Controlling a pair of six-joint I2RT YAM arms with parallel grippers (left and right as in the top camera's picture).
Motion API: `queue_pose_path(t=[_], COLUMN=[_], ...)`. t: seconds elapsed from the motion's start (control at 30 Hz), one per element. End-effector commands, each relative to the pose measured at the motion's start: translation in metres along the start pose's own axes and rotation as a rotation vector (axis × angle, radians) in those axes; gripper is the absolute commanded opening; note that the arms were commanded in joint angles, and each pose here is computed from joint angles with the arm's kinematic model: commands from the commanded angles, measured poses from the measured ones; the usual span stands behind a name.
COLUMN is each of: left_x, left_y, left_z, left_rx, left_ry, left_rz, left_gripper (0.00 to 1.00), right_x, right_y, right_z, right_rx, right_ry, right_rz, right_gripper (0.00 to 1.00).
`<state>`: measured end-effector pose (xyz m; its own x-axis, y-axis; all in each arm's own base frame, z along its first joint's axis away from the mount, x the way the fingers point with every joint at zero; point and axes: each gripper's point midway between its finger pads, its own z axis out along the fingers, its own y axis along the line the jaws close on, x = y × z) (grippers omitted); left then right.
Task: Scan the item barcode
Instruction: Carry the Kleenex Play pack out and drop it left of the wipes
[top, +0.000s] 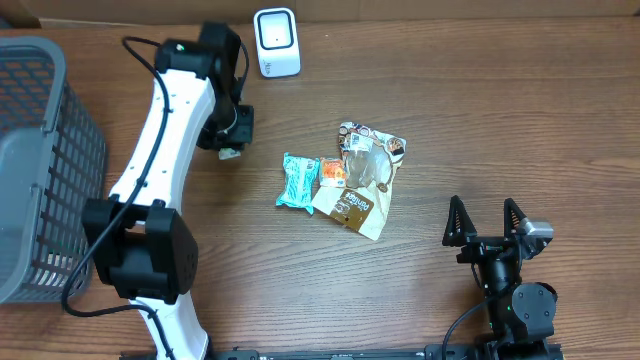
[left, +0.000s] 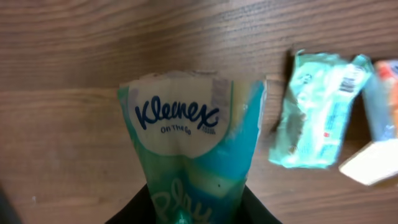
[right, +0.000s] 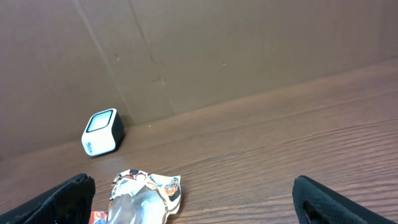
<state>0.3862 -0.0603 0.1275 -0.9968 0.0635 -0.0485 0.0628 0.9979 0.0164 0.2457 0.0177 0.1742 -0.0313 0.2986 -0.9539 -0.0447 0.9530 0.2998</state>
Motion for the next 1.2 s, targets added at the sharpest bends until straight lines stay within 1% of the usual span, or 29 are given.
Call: queue_pose_path(t=[0.0,0.07,0.17,0.3,0.4,0.53,0.67,0.77,0.87,0.93,1.07,1.17], left_x=[-0.002,-0.007,-0.018,-0.028,-0.031,-0.032,-0.032,-0.033,-0.036,-0.04,-0.049,-0.053], left_y=[0.0,-0.001,-0.005,-0.013,-0.022,-0.026,-0.026,-0.025,-0.019,-0.013,0.002,0.017], left_z=[0.009,0.016,0.021,0.021,0.021,0.02,0.02,0.02,0.014,0.001,-0.044,-0.092], left_rx=[-0.015,-0.014,-0.002,0.029,0.066,0.086,0.086,0.086,0.088,0.091,0.099,0.104], left_ry=[-0.023,-0.046,-0.091,-0.141,-0.16,-0.166,-0.166,-0.167,-0.173,-0.182,-0.235,-0.311], left_rz=[0.126,0.151,0.182,0.258,0.322,0.332,0.33,0.293,0.214,0.151,0.027,-0.057], left_gripper=[0.28,0.31,0.42,0.52,0.55,0.69,0.74,0.75,0.75,0.75,0.81,0.83], right_x=[0.002,0.002,0.002,0.002,0.002,0.002,0.002,0.002,0.002,0.002,0.002,0.002], right_y=[-0.003,-0.003,-0.003,-0.003,-0.003,-0.003,-0.003,-0.003,-0.003,-0.003,-0.003,-0.003], right_z=[0.0,0.0,0.0,0.0,0.0,0.0,0.0,0.0,0.0,0.0,0.0,0.0], right_rx=[0.008,0.008,0.008,0.008,0.008,0.008,0.008,0.008,0.008,0.008,0.008,0.008], right_ry=[-0.004,-0.004,-0.004,-0.004,-0.004,-0.004,-0.004,-0.004,-0.004,-0.004,-0.004,-0.004], right_rz=[-0.001,-0.001,-0.001,-0.001,-0.001,-0.001,-0.001,-0.001,-0.001,-0.001,-0.001,-0.001], right_gripper=[1.0,1.0,1.0,1.0,1.0,1.0,1.0,1.0,1.0,1.0,1.0,1.0])
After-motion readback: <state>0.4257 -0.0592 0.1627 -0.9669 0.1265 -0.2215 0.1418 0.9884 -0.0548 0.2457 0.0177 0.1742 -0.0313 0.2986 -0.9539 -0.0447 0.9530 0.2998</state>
